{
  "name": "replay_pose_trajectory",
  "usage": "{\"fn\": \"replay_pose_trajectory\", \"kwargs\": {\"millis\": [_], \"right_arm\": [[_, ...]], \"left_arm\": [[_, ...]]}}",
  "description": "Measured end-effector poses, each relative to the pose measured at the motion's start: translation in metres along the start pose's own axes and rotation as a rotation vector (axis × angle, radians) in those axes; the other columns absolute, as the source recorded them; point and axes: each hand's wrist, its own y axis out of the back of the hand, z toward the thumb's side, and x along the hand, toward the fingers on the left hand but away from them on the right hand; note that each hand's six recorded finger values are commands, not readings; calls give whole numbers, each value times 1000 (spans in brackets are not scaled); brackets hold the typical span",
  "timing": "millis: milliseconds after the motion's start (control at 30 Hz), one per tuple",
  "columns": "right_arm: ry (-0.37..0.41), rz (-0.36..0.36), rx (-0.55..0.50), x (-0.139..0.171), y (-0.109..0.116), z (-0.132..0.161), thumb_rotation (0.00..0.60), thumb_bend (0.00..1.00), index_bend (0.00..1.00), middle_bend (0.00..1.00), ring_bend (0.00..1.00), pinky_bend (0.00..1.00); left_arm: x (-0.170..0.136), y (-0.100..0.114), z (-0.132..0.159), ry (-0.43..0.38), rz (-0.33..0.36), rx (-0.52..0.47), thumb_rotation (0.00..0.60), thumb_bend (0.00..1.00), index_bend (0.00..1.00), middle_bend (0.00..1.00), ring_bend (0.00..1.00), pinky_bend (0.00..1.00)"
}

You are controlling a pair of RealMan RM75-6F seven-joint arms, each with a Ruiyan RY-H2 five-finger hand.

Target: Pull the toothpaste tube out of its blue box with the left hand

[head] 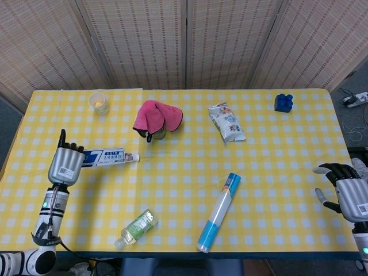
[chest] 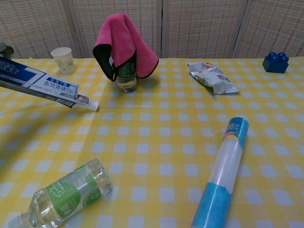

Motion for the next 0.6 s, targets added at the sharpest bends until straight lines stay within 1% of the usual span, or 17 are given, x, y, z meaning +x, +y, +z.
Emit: {"fn": "replay_pose_trajectory", "kwargs": {"millis": [233, 367, 600], "right_arm": [[21, 1, 2, -4, 0, 7, 600, 321, 319, 269, 208, 193], [31, -2, 2, -6, 0, 11, 600, 320, 319, 269, 208, 193], [44, 0, 1, -9, 0, 15, 600, 320, 319, 268, 208, 193]], "left_arm": [[-12, -17, -30, 47, -27, -18, 600, 261, 451, 533, 476, 45], [-19, -25, -42, 61, -36, -35, 600, 260, 453, 533, 476, 45], [-32, -48, -67, 107, -75, -65, 600, 261, 454, 533, 476, 45]]}}
